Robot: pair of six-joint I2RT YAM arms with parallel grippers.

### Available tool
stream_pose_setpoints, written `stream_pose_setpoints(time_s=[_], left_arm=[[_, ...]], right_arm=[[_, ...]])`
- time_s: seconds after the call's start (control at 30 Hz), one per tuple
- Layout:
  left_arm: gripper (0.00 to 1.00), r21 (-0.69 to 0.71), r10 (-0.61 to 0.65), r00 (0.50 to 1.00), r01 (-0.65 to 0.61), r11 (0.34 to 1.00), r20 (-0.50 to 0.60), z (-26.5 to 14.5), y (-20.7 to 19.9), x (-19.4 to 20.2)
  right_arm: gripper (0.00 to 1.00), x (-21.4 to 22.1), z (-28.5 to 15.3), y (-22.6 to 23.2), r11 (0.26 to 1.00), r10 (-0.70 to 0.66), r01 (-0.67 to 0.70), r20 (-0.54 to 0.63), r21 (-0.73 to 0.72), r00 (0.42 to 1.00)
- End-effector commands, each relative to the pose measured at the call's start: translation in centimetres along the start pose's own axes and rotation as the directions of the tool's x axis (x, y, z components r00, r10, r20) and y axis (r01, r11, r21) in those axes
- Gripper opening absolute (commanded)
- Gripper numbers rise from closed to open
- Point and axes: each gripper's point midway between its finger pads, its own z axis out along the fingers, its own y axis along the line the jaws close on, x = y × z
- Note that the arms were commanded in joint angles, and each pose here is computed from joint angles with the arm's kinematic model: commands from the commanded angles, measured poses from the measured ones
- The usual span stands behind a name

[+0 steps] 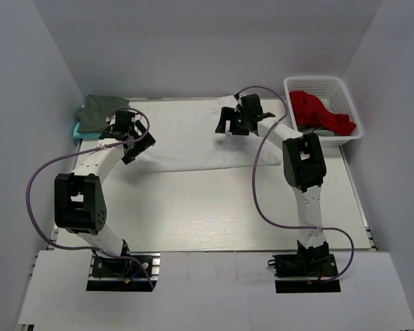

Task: Fold and stack the t-shirts
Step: Fold the flattened tshirt in 1/3 of the way

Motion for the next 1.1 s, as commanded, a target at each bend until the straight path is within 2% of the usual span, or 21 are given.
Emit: stream_pose_setpoints(time_s=[0.0, 0.17, 0.23, 0.4, 0.43, 0.5, 0.53, 0.6, 0.63, 0.73, 0.9, 0.97, 1.07], left_arm=[[1.00, 0.067, 0.032, 0.999, -0.035, 0.997, 0.035, -1.6, -1.0, -0.8], [1.00, 0.106, 0.060, 0.997, -0.065, 0.992, 0.053, -1.4, -2.1, -1.6], [1.00, 0.136, 0.062, 0.997, -0.066, 0.988, 0.036, -0.8, -2.9, -1.4], [1.00, 0.228, 0.073, 0.997, -0.066, 0.971, -0.024, 1.6, -4.7, 0.0], [1.00, 0.237, 0.076, 0.996, -0.065, 0.969, -0.040, 2.1, -4.9, 0.4], [1.00, 0.243, 0.082, 0.994, -0.062, 0.968, -0.075, 3.0, -4.8, 1.3], [1.00, 0.224, 0.084, 0.991, -0.060, 0.973, -0.101, 4.1, -4.3, 2.1], [1.00, 0.206, 0.086, 0.988, -0.059, 0.977, -0.125, 5.0, -3.9, 2.8], [1.00, 0.194, 0.087, 0.986, -0.058, 0.979, -0.142, 5.3, -3.5, 3.3], [1.00, 0.138, 0.086, 0.980, -0.061, 0.989, -0.182, 6.3, -2.1, 4.5], [1.00, 0.065, 0.083, 0.975, -0.071, 0.995, -0.205, 6.7, 0.0, 5.8], [1.00, 0.044, 0.083, 0.969, -0.074, 0.996, -0.233, 5.9, 1.0, 6.8], [1.00, 0.017, 0.069, 0.962, -0.067, 0.998, -0.264, 4.9, 2.4, 8.3]], right_arm=[[0.90, -3.5, -0.7, 0.2, 0.991, -0.079, 0.070, 0.069, 0.112, 0.995], [0.90, -2.2, -2.6, -2.5, 0.958, -0.099, 0.086, 0.036, 0.275, 0.994], [0.90, -1.3, -3.8, -3.0, 0.954, -0.090, 0.075, 0.037, 0.291, 0.995], [0.90, -0.5, -7.9, -6.9, 0.881, -0.007, -0.054, 0.128, 0.470, 0.992], [0.90, 1.2, -8.7, -8.3, 0.864, 0.016, -0.071, 0.113, 0.499, 0.993], [0.90, 1.6, -10.0, -9.0, 0.858, 0.059, -0.124, 0.143, 0.498, 0.988], [0.90, 3.6, -10.3, -9.0, 0.874, 0.082, -0.129, 0.119, 0.468, 0.990], [0.90, 4.5, -10.4, -9.5, 0.890, 0.115, -0.153, 0.114, 0.429, 0.987], [0.90, 6.7, -10.0, -9.9, 0.901, 0.136, -0.150, 0.062, 0.408, 0.989], [0.90, 8.3, -9.7, -10.9, 0.918, 0.193, -0.185, 0.013, 0.351, 0.981], [0.90, 11.6, -10.5, -12.9, 0.885, 0.337, -0.309, -0.021, 0.350, 0.941], [0.90, 12.0, -11.7, -12.2, 0.875, 0.369, -0.349, 0.003, 0.336, 0.929], [0.90, 14.8, -13.4, -11.5, 0.854, 0.428, -0.396, -0.023, 0.339, 0.903]])
